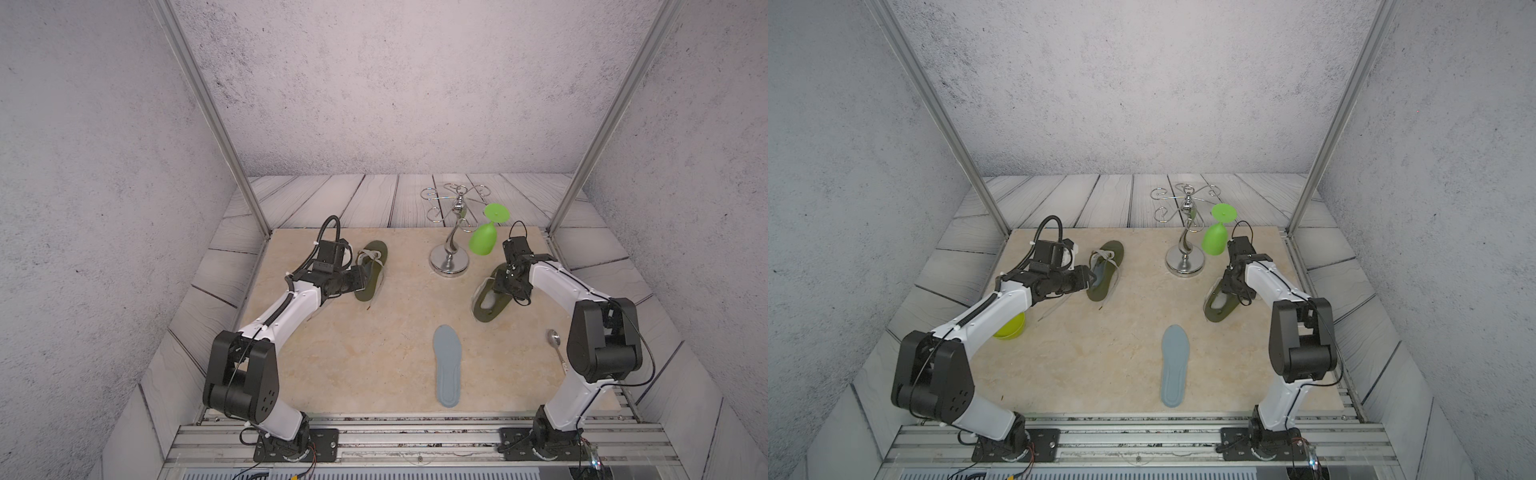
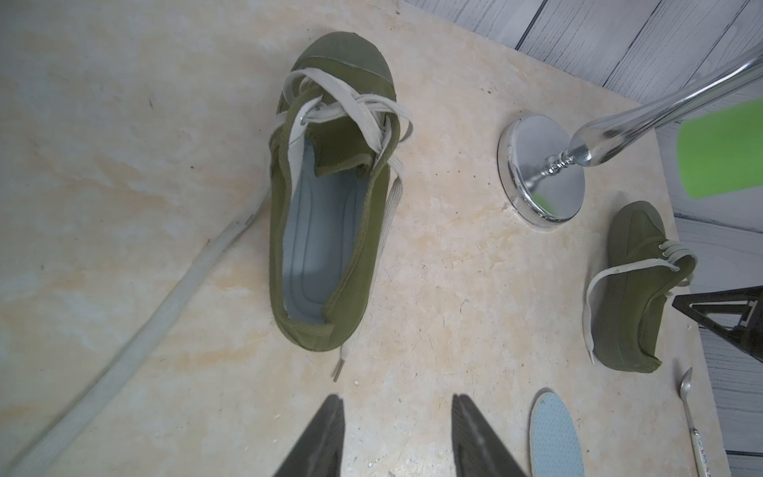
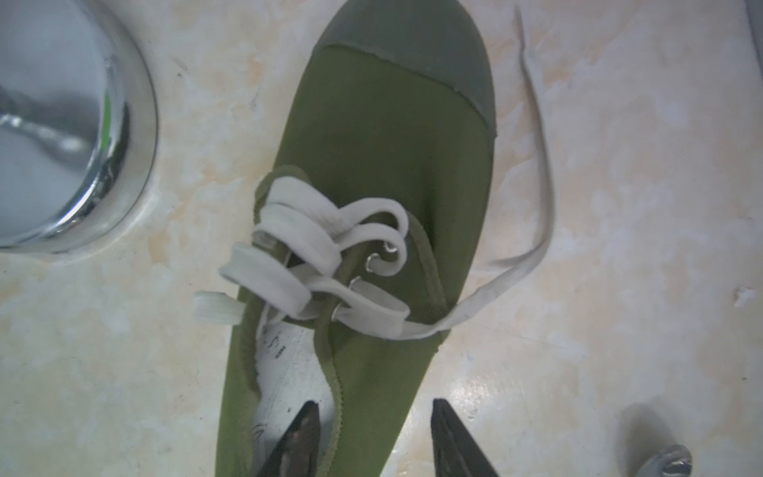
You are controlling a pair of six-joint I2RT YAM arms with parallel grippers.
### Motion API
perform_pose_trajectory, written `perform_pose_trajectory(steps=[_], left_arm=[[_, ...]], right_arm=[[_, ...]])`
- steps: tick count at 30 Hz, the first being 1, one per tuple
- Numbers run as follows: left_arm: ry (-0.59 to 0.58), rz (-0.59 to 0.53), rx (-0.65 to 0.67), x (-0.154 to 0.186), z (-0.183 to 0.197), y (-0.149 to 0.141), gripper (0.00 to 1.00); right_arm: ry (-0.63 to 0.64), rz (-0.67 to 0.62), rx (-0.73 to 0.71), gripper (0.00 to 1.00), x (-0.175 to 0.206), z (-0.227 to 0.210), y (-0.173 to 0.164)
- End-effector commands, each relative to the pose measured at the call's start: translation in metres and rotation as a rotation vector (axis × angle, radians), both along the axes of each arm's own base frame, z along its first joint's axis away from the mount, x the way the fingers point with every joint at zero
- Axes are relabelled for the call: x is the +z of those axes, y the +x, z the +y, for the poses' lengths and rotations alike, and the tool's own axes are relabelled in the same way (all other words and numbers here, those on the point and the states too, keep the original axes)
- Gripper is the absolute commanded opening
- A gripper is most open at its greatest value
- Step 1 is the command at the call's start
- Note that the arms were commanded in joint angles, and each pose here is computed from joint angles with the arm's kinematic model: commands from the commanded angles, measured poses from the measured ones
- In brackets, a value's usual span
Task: Insert the insole into the shoe
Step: Pick up the shoe at the center of the board.
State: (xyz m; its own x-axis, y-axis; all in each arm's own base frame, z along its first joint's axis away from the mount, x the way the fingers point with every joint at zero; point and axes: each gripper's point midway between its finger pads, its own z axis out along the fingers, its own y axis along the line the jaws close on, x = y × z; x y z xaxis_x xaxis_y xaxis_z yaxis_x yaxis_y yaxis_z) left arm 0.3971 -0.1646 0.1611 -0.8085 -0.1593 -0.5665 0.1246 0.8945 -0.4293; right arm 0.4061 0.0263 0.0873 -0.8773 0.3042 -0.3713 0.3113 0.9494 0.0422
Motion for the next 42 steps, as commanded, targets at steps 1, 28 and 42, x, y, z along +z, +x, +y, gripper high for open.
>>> perform_pose_trajectory(steps=[1,28,42], left_arm=[[0.005,0.011,-0.011,-0.006,-0.007,0.002,0.46],[0.009,0.008,-0.03,-0.002,-0.016,-0.01,0.44],[-0.008,0.012,-0.061,0.004,-0.029,-0.026,0.44]], right_arm=[[0.033,0.014,0.016,0.47,-0.015,0.007,0.009],[-0.029,0.016,0.005,0.0,-0.009,-0.008,-0.004],[-0.02,-0.142,0.009,0.0,0.075,-0.011,-0.024]])
